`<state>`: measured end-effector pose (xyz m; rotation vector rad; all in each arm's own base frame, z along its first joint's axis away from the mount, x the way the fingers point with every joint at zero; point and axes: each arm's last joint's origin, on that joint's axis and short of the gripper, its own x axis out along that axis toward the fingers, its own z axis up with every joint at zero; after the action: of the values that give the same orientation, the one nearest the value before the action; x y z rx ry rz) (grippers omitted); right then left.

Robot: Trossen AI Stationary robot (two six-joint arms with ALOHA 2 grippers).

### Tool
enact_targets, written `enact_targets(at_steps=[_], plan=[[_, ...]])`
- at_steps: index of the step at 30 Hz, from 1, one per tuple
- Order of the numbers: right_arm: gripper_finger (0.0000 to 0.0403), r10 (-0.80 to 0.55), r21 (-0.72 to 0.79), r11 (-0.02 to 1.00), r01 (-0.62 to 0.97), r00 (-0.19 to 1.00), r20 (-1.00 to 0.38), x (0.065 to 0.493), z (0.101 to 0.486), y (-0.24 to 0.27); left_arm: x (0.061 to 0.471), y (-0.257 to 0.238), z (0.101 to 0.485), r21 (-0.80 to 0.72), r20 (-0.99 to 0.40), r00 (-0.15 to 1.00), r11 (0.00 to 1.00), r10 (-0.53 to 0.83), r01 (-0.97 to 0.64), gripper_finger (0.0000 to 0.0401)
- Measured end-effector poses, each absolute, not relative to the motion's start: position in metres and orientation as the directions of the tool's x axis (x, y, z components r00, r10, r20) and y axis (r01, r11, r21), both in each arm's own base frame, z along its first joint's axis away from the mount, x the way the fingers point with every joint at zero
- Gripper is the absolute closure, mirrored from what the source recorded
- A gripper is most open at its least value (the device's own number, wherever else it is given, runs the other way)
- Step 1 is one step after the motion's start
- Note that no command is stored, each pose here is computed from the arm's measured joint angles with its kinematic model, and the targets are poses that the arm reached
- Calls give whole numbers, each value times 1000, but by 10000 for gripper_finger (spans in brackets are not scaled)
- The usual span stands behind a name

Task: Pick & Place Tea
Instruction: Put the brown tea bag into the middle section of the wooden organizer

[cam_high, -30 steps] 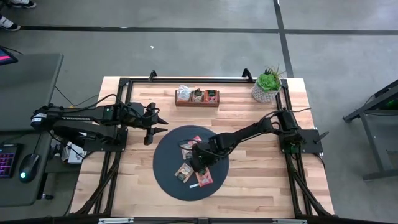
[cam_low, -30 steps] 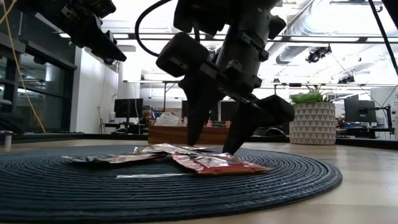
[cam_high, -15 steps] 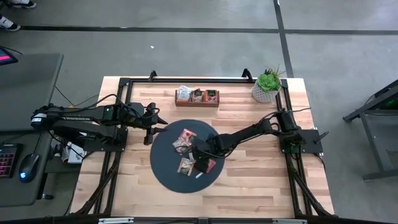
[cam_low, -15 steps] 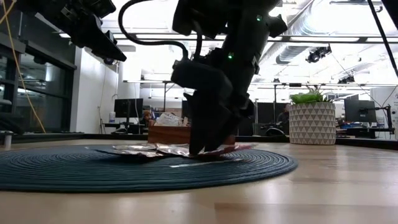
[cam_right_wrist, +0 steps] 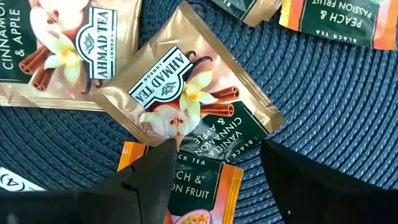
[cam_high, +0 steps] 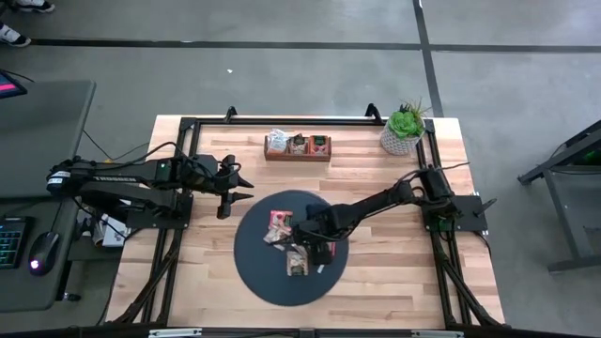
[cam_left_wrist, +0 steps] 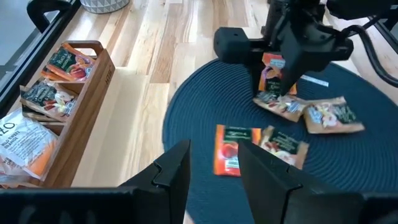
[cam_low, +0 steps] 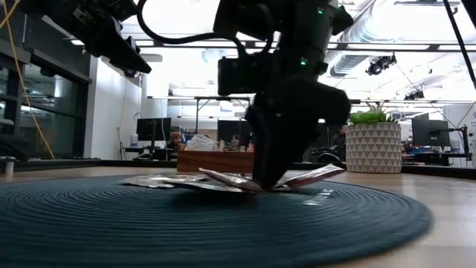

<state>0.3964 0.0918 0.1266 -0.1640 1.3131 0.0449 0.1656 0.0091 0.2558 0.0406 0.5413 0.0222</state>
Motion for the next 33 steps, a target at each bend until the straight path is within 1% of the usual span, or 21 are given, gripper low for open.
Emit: enact_targets(at_steps=[4, 8, 13, 17, 20, 23, 33], plan=[[171, 25, -12, 987, -159, 229, -973, 396, 126, 93, 166, 9, 256, 44, -515, 857, 999, 31, -10, 270], [171, 80, 57, 993, -106, 228, -970, 398, 127, 87, 166, 9, 256, 39, -515, 857, 999, 31, -13, 270], [174, 91, 82, 995, -49, 227, -970, 399, 126, 80, 166, 9, 256, 38, -515, 857, 999, 31, -13, 270], [191, 86, 86, 996, -9, 224, -971, 400, 126, 76, 166, 9, 256, 38, -514, 857, 999, 31, -13, 270], [215, 75, 79, 997, 9, 224, -972, 400, 126, 75, 166, 9, 256, 38, -514, 857, 999, 31, -14, 270], [247, 57, 64, 998, 23, 225, -973, 399, 126, 74, 166, 9, 256, 35, -515, 857, 999, 31, -15, 270], [387, 36, 56, 995, 87, 220, -975, 399, 126, 72, 166, 9, 256, 31, -515, 857, 999, 31, -17, 270]])
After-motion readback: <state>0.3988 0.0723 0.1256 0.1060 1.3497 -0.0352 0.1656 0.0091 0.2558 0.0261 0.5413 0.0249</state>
